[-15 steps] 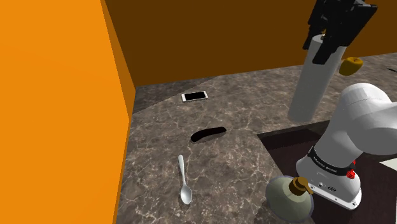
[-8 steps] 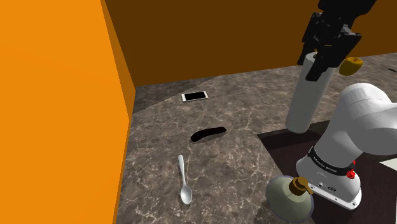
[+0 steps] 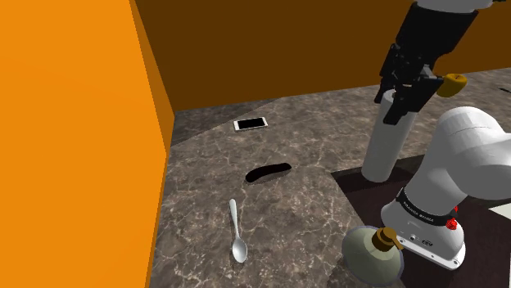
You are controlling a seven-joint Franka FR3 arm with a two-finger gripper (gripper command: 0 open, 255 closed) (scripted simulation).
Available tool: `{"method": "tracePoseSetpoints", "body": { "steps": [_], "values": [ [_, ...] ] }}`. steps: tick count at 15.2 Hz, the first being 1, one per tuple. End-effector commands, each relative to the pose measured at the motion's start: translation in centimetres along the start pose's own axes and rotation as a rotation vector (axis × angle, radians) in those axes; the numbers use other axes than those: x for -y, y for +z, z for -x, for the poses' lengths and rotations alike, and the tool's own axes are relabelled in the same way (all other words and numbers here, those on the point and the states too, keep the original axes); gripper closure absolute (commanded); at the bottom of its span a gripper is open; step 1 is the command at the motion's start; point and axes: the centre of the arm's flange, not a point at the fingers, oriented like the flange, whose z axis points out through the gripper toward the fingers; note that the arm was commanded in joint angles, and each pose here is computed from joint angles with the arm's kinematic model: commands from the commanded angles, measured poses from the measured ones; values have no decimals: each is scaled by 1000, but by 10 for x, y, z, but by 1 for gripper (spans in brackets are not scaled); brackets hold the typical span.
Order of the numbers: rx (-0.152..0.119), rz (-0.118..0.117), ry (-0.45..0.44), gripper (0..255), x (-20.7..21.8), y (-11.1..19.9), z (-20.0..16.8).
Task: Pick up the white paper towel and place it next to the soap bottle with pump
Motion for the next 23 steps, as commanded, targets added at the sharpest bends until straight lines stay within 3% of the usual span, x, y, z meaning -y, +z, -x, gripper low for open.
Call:
{"method": "tracePoseSetpoints", "body": {
  "steps": [1,23],
  "values": [
    [0,0,0,255,2,10,1],
    [0,0,0,255,9,126,8]
  ]
}}
